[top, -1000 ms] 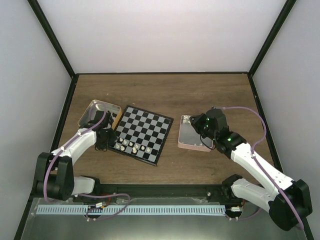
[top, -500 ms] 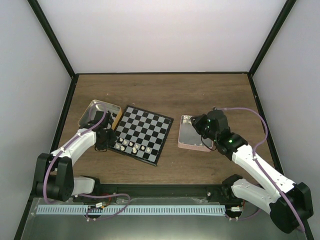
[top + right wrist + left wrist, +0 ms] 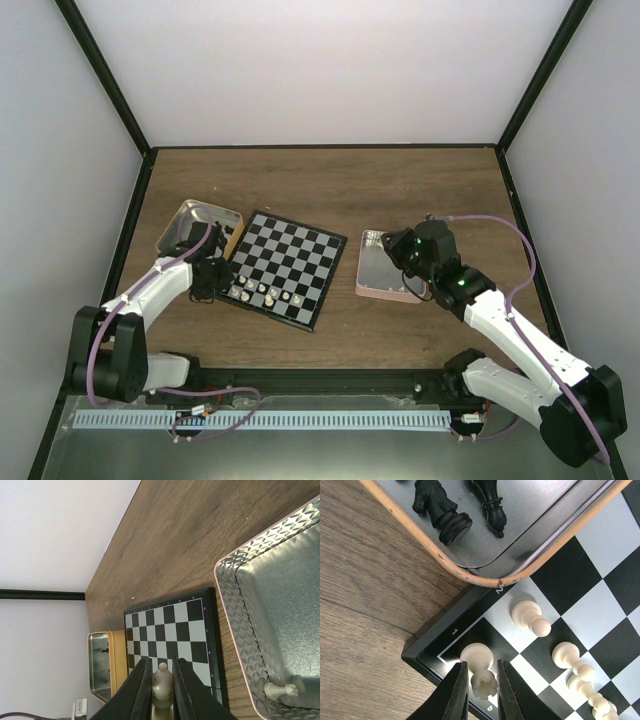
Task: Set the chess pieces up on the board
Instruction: Place the chess piece on the chessboard.
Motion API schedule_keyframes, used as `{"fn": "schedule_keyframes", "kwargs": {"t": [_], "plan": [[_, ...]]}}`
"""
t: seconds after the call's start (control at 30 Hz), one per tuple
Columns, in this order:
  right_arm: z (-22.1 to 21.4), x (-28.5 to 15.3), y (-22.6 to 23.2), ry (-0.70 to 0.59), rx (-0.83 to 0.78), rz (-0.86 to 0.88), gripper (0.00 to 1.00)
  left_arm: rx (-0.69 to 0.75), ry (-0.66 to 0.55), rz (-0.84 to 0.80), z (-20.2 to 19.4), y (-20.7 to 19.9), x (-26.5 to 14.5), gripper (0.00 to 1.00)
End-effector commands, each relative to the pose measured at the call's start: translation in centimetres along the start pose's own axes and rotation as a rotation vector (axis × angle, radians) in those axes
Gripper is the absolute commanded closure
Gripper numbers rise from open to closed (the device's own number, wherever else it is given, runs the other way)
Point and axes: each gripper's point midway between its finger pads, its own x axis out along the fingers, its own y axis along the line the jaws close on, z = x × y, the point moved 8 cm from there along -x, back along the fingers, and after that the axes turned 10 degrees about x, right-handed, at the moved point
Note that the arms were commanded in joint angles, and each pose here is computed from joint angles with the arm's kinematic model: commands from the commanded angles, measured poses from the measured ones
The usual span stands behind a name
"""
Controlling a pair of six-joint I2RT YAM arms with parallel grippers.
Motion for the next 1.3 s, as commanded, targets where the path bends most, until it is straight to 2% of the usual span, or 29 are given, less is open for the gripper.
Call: {"fn": "schedule_keyframes", "kwargs": {"t": [0.0, 0.13, 0.2, 0.43, 0.5, 0.63, 0.67, 0.73, 0.97, 1.13, 1.27], "plan": [[0.2, -0.3, 0.2, -0.02, -0.004, 0.009, 0.87, 0.005, 0.002, -0.009, 0.0, 0.0, -0.1, 0.81], [0.1, -0.3, 0.8, -0.012, -0.065, 0.036, 0.87, 0.012, -0.024, 0.005, 0.2, 0.1, -1.2, 0.78], [0.1, -0.5, 1.4, -0.007, -0.123, 0.068, 0.87, 0.009, -0.05, 0.024, 0.3, 0.4, -2.0, 0.72], [-0.3, -0.6, 3.5, 0.034, -0.321, 0.18, 0.88, 0.001, -0.191, -0.01, 1.0, 0.4, -5.7, 0.64], [-0.7, -0.5, 4.6, 0.076, -0.387, 0.236, 0.88, 0.026, -0.262, -0.091, 1.5, -0.4, -7.7, 0.6], [-1.4, -0.8, 6.5, 0.141, -0.428, 0.366, 0.89, 0.144, -0.433, -0.384, 2.1, -2.9, -12.2, 0.41], [-1.6, -0.9, 6.8, 0.156, -0.416, 0.396, 0.89, 0.175, -0.473, -0.452, 2.1, -3.4, -13.2, 0.36], [-1.8, -0.8, 7.4, 0.195, -0.363, 0.425, 0.89, 0.213, -0.555, -0.555, 2.1, -4.1, -14.9, 0.31], [-3.7, 1.4, 6.9, 0.343, -0.019, 0.342, 0.9, 0.279, -0.72, -0.863, 0.9, -6.8, -17.7, 0.25], [-5.1, 2.6, 6.7, 0.435, 0.107, 0.291, 0.89, 0.315, -0.742, -0.958, -0.7, -9.8, -17.3, 0.21], [-6.3, 4.1, 6.2, 0.542, 0.173, 0.259, 0.9, 0.379, -0.68, -0.966, -2.3, -12.7, -15.3, 0.2]]}}
